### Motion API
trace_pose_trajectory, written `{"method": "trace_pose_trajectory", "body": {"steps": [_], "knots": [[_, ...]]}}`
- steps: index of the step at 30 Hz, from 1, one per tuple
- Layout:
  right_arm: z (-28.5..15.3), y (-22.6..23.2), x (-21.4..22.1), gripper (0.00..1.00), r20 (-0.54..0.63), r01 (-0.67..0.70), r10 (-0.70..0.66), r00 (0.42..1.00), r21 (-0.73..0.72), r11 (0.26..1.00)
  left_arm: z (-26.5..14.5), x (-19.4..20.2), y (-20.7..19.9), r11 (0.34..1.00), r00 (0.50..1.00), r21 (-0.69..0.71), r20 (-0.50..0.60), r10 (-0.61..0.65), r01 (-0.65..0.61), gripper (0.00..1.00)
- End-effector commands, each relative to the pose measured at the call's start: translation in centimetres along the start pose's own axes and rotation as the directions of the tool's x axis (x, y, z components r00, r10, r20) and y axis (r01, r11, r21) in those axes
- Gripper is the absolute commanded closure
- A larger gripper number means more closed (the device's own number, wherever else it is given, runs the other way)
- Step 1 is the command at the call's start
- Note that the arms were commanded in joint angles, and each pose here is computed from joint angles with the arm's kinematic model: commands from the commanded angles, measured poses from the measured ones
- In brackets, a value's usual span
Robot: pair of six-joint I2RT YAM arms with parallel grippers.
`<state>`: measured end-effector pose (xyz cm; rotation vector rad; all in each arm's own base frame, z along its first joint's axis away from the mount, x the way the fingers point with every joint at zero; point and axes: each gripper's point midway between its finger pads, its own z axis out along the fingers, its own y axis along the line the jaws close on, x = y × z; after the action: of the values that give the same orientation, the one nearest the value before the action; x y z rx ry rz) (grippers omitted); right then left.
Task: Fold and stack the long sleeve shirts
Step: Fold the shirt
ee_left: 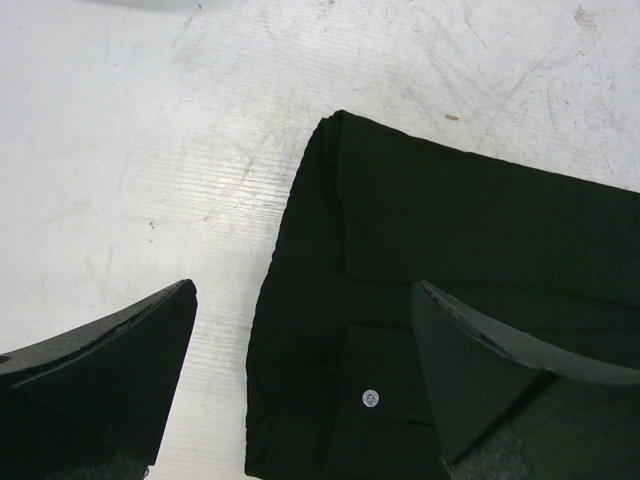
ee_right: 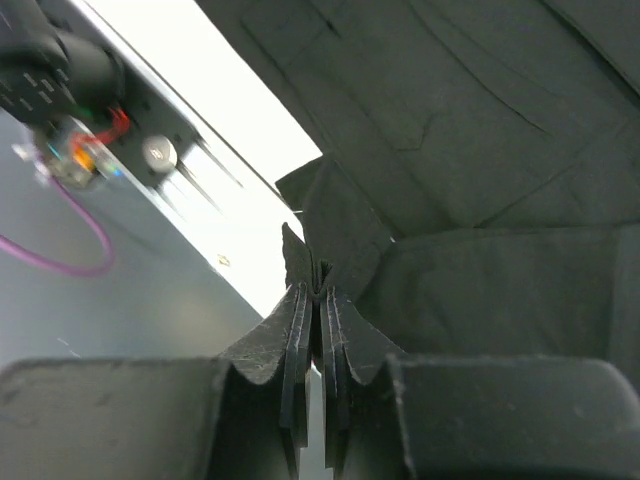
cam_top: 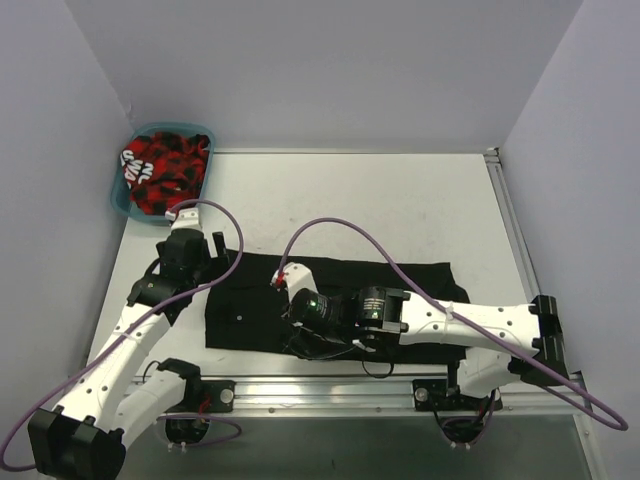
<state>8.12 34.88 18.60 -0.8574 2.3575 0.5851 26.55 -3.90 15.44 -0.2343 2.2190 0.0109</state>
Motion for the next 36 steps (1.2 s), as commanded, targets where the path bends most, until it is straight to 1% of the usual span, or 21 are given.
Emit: {"method": "trace_pose_trajectory", "body": {"steps": [1,3,4,5,7,11,13,14,15,17,18,21,24,26,27,29,30,32,33,35,36], "knots": [[0.9,-0.2,-0.4,1.00,-0.036,0.117,-0.118,0.992,-0.017,0.993,0.0,-1.3,-0.4,1.000,0.999,0.020,0.046,-0.020,0.019,0.02],[0.7,-0.2,-0.2,1.00,-0.089,0.150,-0.154,0.984,-0.044,0.988,0.0,-1.3,-0.3,1.000,0.999,0.018,0.047,-0.020,0.019,0.03],[0.5,0.3,-1.0,1.00,-0.083,0.190,-0.195,0.977,-0.066,0.980,0.0,-1.3,-0.3,1.000,0.999,0.018,0.050,-0.021,0.020,0.03],[0.2,1.1,-0.7,1.00,-0.103,0.209,-0.222,0.970,-0.121,0.970,0.0,-1.3,-0.3,1.000,0.999,0.018,0.050,-0.021,0.020,0.03],[0.0,1.4,-0.4,1.00,-0.132,0.245,-0.263,0.956,-0.143,0.959,0.0,-1.4,-0.3,1.000,0.998,0.017,0.052,-0.022,0.021,0.02],[0.3,0.6,-1.0,1.00,-0.131,0.352,-0.372,0.919,-0.154,0.923,0.0,-1.4,-0.3,1.000,0.999,0.016,0.051,-0.019,0.018,0.03],[0.7,0.2,-1.5,1.00,-0.134,0.381,-0.405,0.904,-0.176,0.908,0.0,-1.4,-0.1,1.000,0.998,0.007,0.054,-0.022,0.022,0.03],[1.1,-0.6,-2.2,1.00,-0.131,0.381,-0.403,0.906,-0.164,0.910,-0.1,-1.6,0.1,1.000,0.998,-0.006,0.062,-0.025,0.025,0.03],[1.3,-1.0,-3.1,1.00,-0.113,0.417,-0.437,0.892,-0.165,0.894,-0.1,-1.6,0.3,0.999,0.998,-0.013,0.064,-0.028,0.029,0.03],[2.4,-2.2,-4.3,1.00,-0.119,0.432,-0.451,0.885,-0.153,0.889,-0.3,-1.8,0.7,0.998,0.996,-0.033,0.082,-0.041,0.044,0.03],[3.1,-2.6,-5.1,1.00,-0.111,0.470,-0.488,0.866,-0.150,0.870,-0.4,-1.8,1.0,0.998,0.995,-0.042,0.085,-0.046,0.050,0.03],[5.1,-3.6,-7.1,1.00,-0.108,0.525,-0.540,0.835,-0.137,0.840,-0.7,-2.2,1.9,0.994,0.992,-0.076,0.109,-0.071,0.079,0.03],[7.5,-4.2,-8.2,1.00,-0.118,0.546,-0.566,0.816,-0.164,0.821,-1.0,-2.6,2.9,0.987,0.986,-0.113,0.133,-0.096,0.111,0.03],[8.5,-4.0,-8.6,1.00,-0.111,0.543,-0.570,0.814,-0.205,0.815,-1.5,-2.9,3.5,0.981,0.980,-0.131,0.159,-0.122,0.143,0.03],[9.9,-4.6,-8.3,1.00,-0.138,0.535,-0.567,0.812,-0.212,0.818,-1.9,-3.1,3.9,0.977,0.974,-0.141,0.181,-0.134,0.160,0.03],[10.8,-4.4,-9.1,1.00,-0.121,0.544,-0.577,0.807,-0.227,0.808,-2.4,-3.3,5.3,0.960,0.963,-0.194,0.218,-0.156,0.200,0.03],[12.0,-4.5,-8.8,1.00,-0.140,0.543,-0.581,0.802,-0.235,0.806,-2.7,-3.5,5.7,0.956,0.959,-0.205,0.234,-0.162,0.212,0.03],[13.0,-4.3,-9.7,1.00,-0.122,0.551,-0.588,0.800,-0.240,0.799,-3.3,-3.8,6.2,0.947,0.945,-0.209,0.269,-0.184,0.243,0.03],[14.2,-4.6,-9.3,1.00,-0.142,0.551,-0.591,0.794,-0.242,0.798,-3.4,-3.8,6.3,0.946,0.943,-0.206,0.275,-0.189,0.250,0.03],[15.1,-5.1,-10.2,1.00,-0.128,0.554,-0.587,0.799,-0.223,0.802,-3.6,-3.9,6.4,0.945,0.939,-0.204,0.286,-0.192,0.256,0.03],[16.0,-5.4,-10.0,1.00,-0.140,0.552,-0.585,0.799,-0.218,0.805,-3.6,-3.9,6.4,0.945,0.939,-0.205,0.286,-0.192,0.256,0.03]]}}
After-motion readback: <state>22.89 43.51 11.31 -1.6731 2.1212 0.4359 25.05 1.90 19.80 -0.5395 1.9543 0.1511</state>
